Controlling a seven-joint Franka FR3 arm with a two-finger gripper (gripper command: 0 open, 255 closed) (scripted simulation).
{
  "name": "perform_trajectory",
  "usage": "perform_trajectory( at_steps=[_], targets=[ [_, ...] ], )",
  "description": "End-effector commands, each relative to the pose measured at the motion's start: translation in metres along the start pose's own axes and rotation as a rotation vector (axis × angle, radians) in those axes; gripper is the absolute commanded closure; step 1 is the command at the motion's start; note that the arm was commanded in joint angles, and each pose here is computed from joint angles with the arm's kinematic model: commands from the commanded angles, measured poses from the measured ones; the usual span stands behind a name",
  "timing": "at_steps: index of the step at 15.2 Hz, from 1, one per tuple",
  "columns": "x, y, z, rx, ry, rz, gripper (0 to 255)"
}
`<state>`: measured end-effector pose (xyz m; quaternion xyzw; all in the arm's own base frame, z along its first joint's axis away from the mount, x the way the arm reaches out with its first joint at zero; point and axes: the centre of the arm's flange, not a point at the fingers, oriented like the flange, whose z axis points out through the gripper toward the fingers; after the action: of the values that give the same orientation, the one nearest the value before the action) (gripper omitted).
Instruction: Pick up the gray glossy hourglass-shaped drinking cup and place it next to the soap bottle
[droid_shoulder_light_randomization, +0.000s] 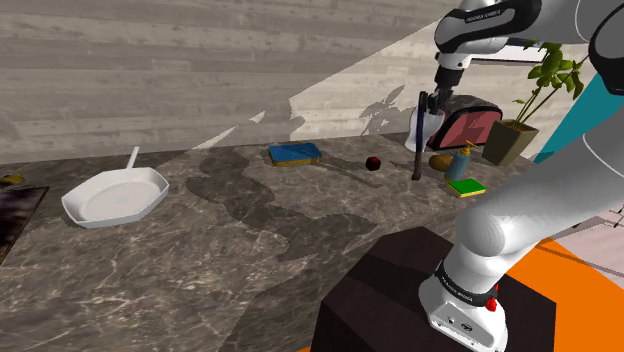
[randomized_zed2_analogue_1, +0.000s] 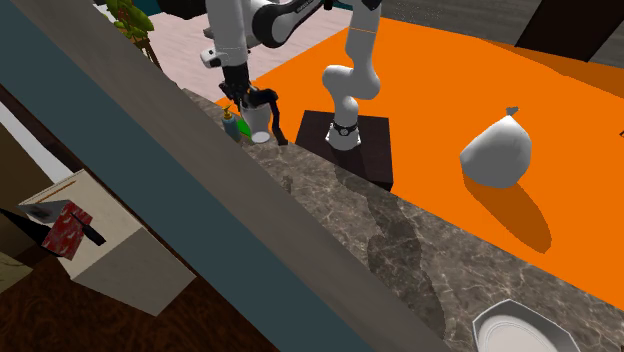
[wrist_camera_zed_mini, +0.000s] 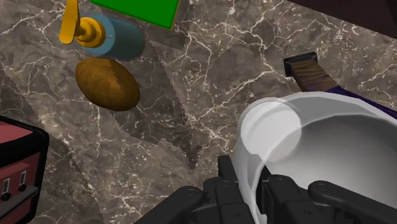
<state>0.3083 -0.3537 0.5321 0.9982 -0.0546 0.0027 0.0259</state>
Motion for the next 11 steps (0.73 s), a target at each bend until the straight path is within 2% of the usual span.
perform_trajectory(
  at_steps=[1,11],
  targets=[
    [-0.001,0.0,0.011,-0.001,0.001,0.0,255],
    [-0.001,-0.003,0.063,-0.001,0.001,0.0,255]
  ],
)
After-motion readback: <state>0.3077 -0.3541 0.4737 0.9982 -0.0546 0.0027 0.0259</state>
